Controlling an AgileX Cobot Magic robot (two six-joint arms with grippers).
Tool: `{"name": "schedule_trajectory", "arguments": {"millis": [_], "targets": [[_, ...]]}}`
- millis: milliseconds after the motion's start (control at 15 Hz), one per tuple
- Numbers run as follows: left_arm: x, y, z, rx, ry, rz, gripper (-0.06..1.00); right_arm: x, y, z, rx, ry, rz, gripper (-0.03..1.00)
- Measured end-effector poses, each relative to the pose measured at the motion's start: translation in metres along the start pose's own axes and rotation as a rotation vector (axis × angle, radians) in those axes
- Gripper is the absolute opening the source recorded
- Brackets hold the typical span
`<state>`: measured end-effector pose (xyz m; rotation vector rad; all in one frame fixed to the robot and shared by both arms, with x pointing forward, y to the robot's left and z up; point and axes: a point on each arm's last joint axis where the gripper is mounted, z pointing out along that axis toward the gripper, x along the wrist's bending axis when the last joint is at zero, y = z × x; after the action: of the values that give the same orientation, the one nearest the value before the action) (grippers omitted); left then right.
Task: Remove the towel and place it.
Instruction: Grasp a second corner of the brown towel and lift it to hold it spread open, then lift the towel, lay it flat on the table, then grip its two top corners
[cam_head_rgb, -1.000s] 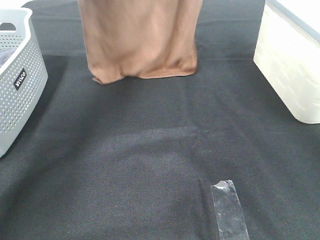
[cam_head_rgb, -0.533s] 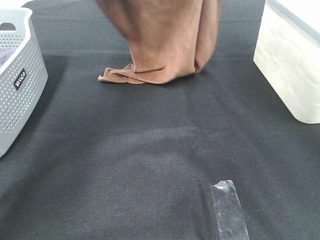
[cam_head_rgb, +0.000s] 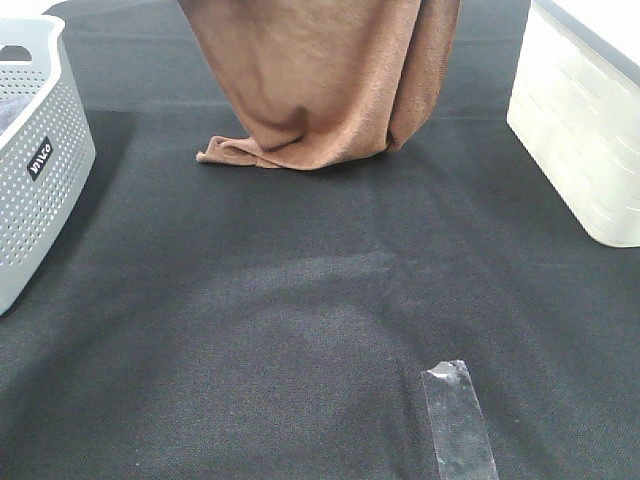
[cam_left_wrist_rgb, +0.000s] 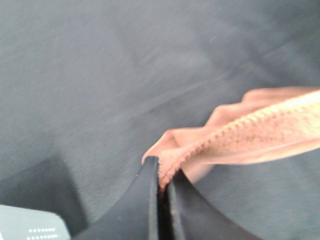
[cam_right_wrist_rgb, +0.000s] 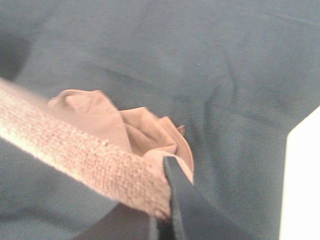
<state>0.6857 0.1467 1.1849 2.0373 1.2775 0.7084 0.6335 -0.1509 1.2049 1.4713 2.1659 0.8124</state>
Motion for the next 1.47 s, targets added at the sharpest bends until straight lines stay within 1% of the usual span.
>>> {"name": "schedule_trajectory", "arguments": {"millis": [200,333,467,533,733,867,1067,1467], "targets": [[-0.001,-0.013,-0.035,0.061,-0.011,-0.006,0.00,0.008,-0.016,-0.030,0.019,0.081,0.016,0.00],[-0.004,-0.027,-0.072,0.083,-0.040,-0.016,0.00,0.012,-0.038,-0.040,0.079,0.115,0.024,0.00],[-0.011,-0.056,-0.100,0.142,-0.074,-0.038,0.00,0.015,-0.068,-0.050,0.155,0.147,0.038,0.00],[-0.014,-0.070,-0.119,0.152,-0.091,-0.054,0.00,0.018,-0.082,-0.057,0.177,0.169,0.048,0.00],[-0.026,-0.122,-0.157,0.205,-0.147,-0.106,0.00,0.028,-0.127,-0.078,0.231,0.248,0.074,0.00],[-0.032,-0.153,-0.177,0.214,-0.174,-0.145,0.00,0.033,-0.150,-0.087,0.256,0.296,0.096,0.00],[-0.040,-0.187,-0.191,0.233,-0.216,-0.189,0.00,0.037,-0.180,-0.098,0.283,0.333,0.116,0.00],[-0.053,-0.228,-0.192,0.291,-0.312,-0.221,0.00,0.041,-0.229,-0.114,0.305,0.369,0.138,0.00]]}}
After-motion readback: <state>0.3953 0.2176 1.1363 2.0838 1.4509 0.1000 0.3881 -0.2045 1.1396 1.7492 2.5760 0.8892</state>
